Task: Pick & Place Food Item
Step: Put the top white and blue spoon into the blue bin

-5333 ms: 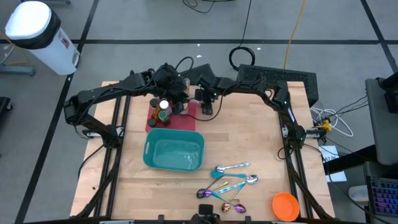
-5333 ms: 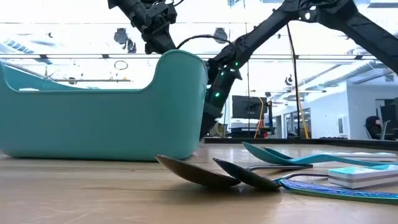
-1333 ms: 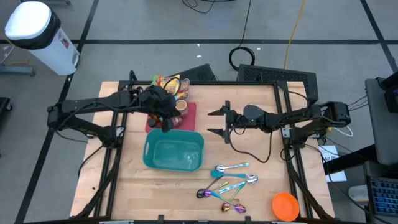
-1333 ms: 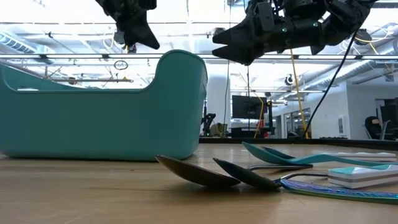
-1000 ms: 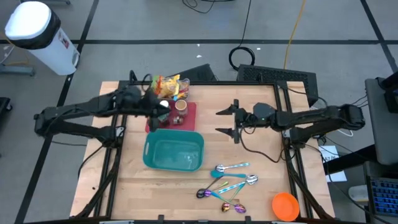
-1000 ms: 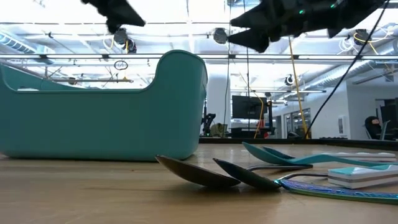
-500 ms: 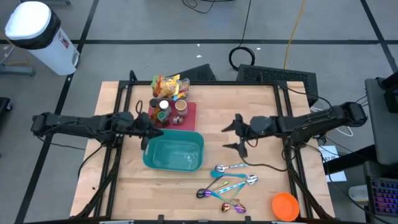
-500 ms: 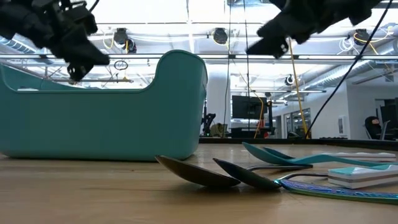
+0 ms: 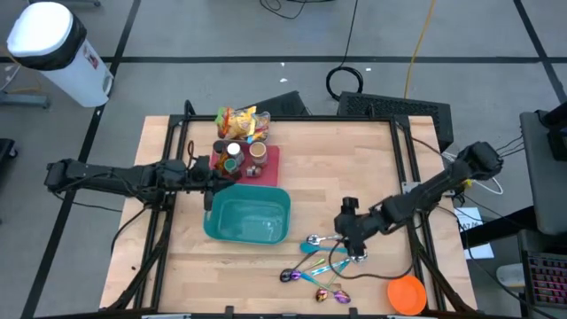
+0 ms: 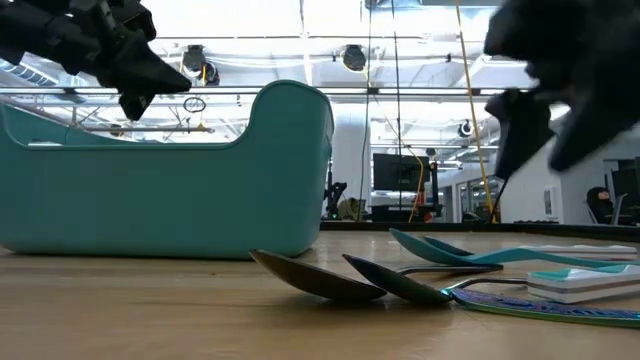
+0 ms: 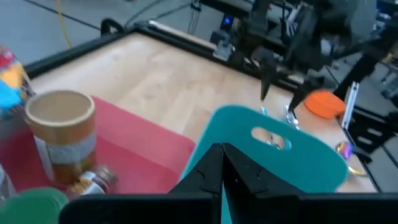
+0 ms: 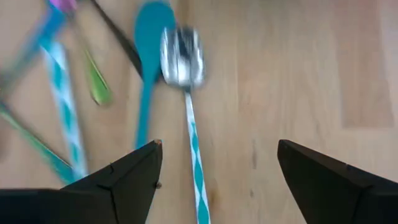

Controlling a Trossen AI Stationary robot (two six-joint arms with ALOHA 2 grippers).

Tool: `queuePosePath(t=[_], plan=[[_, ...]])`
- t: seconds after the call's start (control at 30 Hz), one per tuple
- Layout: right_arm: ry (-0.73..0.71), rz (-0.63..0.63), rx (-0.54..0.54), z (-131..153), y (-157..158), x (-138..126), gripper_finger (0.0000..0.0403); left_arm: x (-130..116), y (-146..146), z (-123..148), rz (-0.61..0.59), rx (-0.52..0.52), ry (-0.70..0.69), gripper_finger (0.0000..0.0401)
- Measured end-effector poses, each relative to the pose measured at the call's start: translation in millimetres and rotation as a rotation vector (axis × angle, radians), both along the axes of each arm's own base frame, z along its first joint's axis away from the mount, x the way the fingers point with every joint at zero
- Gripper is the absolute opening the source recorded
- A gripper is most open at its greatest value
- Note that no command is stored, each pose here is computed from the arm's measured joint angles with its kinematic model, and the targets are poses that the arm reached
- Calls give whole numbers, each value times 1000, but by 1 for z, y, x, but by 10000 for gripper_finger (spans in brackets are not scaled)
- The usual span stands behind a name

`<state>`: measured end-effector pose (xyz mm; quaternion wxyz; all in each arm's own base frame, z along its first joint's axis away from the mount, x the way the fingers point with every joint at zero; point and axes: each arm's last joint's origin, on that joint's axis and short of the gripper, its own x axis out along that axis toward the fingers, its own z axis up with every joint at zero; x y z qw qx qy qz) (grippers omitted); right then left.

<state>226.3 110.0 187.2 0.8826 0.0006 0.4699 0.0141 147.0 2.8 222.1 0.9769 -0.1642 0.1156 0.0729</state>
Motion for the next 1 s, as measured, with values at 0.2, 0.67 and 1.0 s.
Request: queuePosePath(t=[0.2,0.67,1.0], plan=[[116,4,-53,-35,5,2,293,1,1,5,35,12,-57,8],[199,2,-30,-51,1,4,71,1,1,7,37,11,-74,8],[207,-44,-20,-35,-13,4,9,1,1,8,41,11,-79,8]])
